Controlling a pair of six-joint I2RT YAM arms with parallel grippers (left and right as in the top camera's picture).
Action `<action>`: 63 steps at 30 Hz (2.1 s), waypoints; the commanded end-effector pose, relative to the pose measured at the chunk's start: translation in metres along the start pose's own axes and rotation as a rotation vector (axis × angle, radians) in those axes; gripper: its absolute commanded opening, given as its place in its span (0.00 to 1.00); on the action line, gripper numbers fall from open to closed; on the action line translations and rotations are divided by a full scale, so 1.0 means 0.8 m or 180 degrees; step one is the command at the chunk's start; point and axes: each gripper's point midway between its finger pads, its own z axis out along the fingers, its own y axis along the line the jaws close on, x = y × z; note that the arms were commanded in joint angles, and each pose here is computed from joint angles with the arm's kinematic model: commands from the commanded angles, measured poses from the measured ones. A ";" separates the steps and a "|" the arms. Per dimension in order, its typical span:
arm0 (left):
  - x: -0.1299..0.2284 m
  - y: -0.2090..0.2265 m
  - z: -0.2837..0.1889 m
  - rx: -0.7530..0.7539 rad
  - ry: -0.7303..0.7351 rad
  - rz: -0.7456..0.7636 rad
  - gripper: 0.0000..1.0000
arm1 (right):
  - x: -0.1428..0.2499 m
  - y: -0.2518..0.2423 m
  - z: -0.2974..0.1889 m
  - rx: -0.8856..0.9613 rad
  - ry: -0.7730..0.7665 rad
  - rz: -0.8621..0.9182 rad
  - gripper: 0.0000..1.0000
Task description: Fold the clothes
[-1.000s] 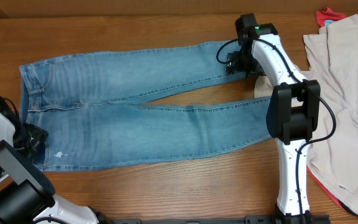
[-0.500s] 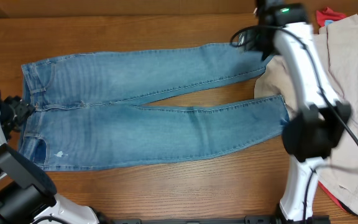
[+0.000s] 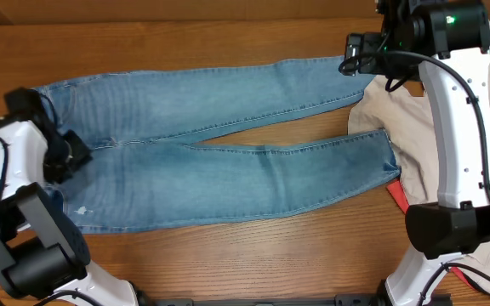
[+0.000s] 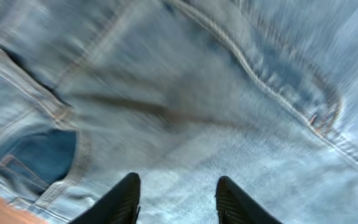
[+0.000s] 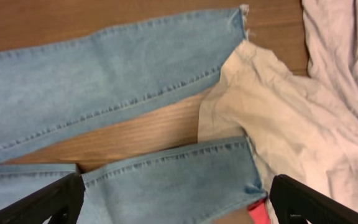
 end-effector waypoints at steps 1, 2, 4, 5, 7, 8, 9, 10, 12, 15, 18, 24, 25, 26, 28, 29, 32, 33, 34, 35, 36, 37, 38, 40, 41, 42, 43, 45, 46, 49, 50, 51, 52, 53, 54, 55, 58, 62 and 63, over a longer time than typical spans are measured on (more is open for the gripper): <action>0.028 0.003 0.032 -0.0028 0.0207 0.0058 0.35 | 0.004 0.000 -0.001 -0.0019 0.0037 -0.0001 1.00; 0.031 0.005 0.037 -0.0031 0.0212 0.0053 0.34 | 0.005 -0.001 -0.001 -0.0016 0.0055 0.0008 1.00; 0.034 0.008 0.046 -0.0031 0.0199 0.0037 0.34 | 0.009 -0.001 -0.001 -0.0007 0.0098 0.0008 1.00; 0.033 0.010 0.049 -0.0037 0.0176 0.0027 0.34 | 0.012 -0.002 -0.001 -0.0001 0.0121 0.0007 1.00; 0.028 0.019 0.055 -0.0127 0.0089 0.0003 0.31 | 0.014 -0.003 -0.002 0.0005 0.0146 0.0006 1.00; 0.024 0.023 0.057 -0.0173 0.0031 -0.0016 0.27 | 0.015 -0.003 -0.002 0.0007 0.0154 0.0005 1.00; 0.019 0.027 0.060 -0.0210 -0.0039 -0.0028 0.24 | 0.016 -0.003 -0.002 0.0008 0.0162 0.0005 1.00; 0.016 0.032 0.062 -0.0251 -0.0088 -0.0042 0.22 | 0.016 -0.003 -0.002 0.0010 0.0170 0.0004 1.00; 0.011 0.039 0.067 -0.0305 -0.0153 -0.0077 0.19 | 0.018 -0.004 -0.002 0.0014 0.0189 0.0002 1.00; 0.005 0.046 0.077 -0.0304 -0.0182 -0.0139 0.19 | 0.020 -0.004 -0.002 0.0018 0.0206 0.0001 1.00; -0.005 0.056 0.085 -0.0314 -0.0232 -0.0214 0.17 | 0.020 -0.004 -0.002 0.0019 0.0211 0.0001 1.00; -0.029 0.083 0.087 -0.0322 -0.0374 -0.0347 0.13 | 0.021 -0.004 -0.002 0.0020 0.0215 0.0002 1.00; -0.033 0.088 0.085 -0.0326 -0.0399 -0.0383 0.13 | 0.021 -0.004 -0.002 0.0020 0.0214 0.0002 1.00; -0.037 0.092 0.084 -0.0327 -0.0422 -0.0418 0.13 | 0.021 -0.004 -0.002 0.0020 0.0212 0.0002 1.00; -0.046 0.099 0.083 -0.0322 -0.0477 -0.0476 0.13 | 0.021 -0.004 -0.002 0.0020 0.0214 0.0002 1.00; -0.051 0.102 0.082 -0.0323 -0.0502 -0.0499 0.13 | 0.021 -0.004 -0.002 0.0020 0.0214 0.0004 1.00; -0.069 0.110 0.076 -0.0320 -0.0595 -0.0514 0.13 | 0.021 -0.004 -0.002 0.0021 0.0212 0.0027 1.00; -0.076 0.112 0.073 -0.0318 -0.0629 -0.0518 0.13 | 0.021 -0.004 -0.002 0.0021 0.0212 0.0029 1.00; -0.083 0.114 0.070 -0.0317 -0.0664 -0.0529 0.13 | 0.020 -0.004 -0.002 0.0022 0.0211 0.0038 1.00; -0.090 0.114 0.066 -0.0312 -0.0708 -0.0528 0.13 | 0.020 -0.004 -0.002 0.0022 0.0210 0.0039 1.00; -0.100 0.114 0.061 -0.0306 -0.0761 -0.0528 0.13 | 0.020 -0.004 -0.002 0.0022 0.0210 0.0039 1.00; -0.107 0.114 0.056 -0.0300 -0.0806 -0.0518 0.13 | 0.020 -0.004 -0.002 0.0022 0.0210 0.0039 1.00; -0.116 0.114 0.050 -0.0292 -0.0863 -0.0525 0.12 | 0.020 -0.004 -0.002 0.0021 0.0208 0.0043 1.00; -0.128 0.113 0.041 -0.0278 -0.0951 -0.0530 0.12 | 0.019 -0.004 -0.002 0.0020 0.0200 0.0073 1.00; -0.135 0.112 0.035 -0.0269 -0.0998 -0.0531 0.12 | 0.019 -0.004 -0.002 0.0020 0.0197 0.0087 1.00; -0.141 0.112 0.030 -0.0263 -0.1039 -0.0529 0.12 | 0.019 -0.004 -0.002 0.0018 0.0193 0.0087 1.00; -0.146 0.111 0.025 -0.0253 -0.1071 -0.0514 0.12 | 0.018 -0.004 -0.002 0.0019 0.0191 0.0086 1.00; -0.149 0.106 0.018 -0.0187 -0.1058 -0.0504 0.12 | 0.018 -0.004 -0.002 0.0018 0.0187 0.0086 1.00; -0.149 0.102 0.015 -0.0129 -0.1030 -0.0494 0.13 | 0.018 -0.004 -0.002 0.0018 0.0187 0.0086 1.00; -0.136 0.085 0.005 0.0099 -0.0789 -0.0454 0.39 | 0.018 -0.004 -0.002 0.0019 0.0191 0.0086 1.00; -0.124 0.079 0.003 0.0168 -0.0644 -0.0443 0.43 | 0.018 -0.004 -0.002 0.0019 0.0191 0.0086 1.00; -0.107 0.074 0.002 0.0244 -0.0437 -0.0441 0.45 | 0.018 -0.004 -0.002 0.0018 0.0189 0.0086 1.00; -0.090 0.070 0.001 0.0288 -0.0245 -0.0461 0.47 | 0.018 -0.004 -0.002 0.0018 0.0189 0.0086 1.00; -0.071 0.071 0.002 0.0263 -0.0051 -0.0515 0.45 | 0.018 -0.004 -0.002 0.0018 0.0189 0.0085 1.00; -0.053 0.075 0.003 0.0207 0.0138 -0.0576 0.42 | 0.018 -0.004 -0.002 0.0019 0.0191 0.0085 1.00; -0.036 0.078 0.004 0.0141 0.0299 -0.0620 0.37 | 0.018 -0.004 -0.002 0.0020 0.0190 0.0083 1.00; 0.004 0.086 0.013 -0.0004 0.0655 -0.0716 0.34 | 0.018 -0.004 -0.002 0.0020 0.0190 0.0083 1.00; 0.044 0.088 0.042 -0.0059 0.0904 -0.0764 0.34 | 0.020 -0.004 -0.002 0.0022 0.0204 0.0083 1.00; 0.053 0.089 0.050 -0.0074 0.0946 -0.0787 0.34 | 0.020 -0.004 -0.002 0.0022 0.0207 0.0083 1.00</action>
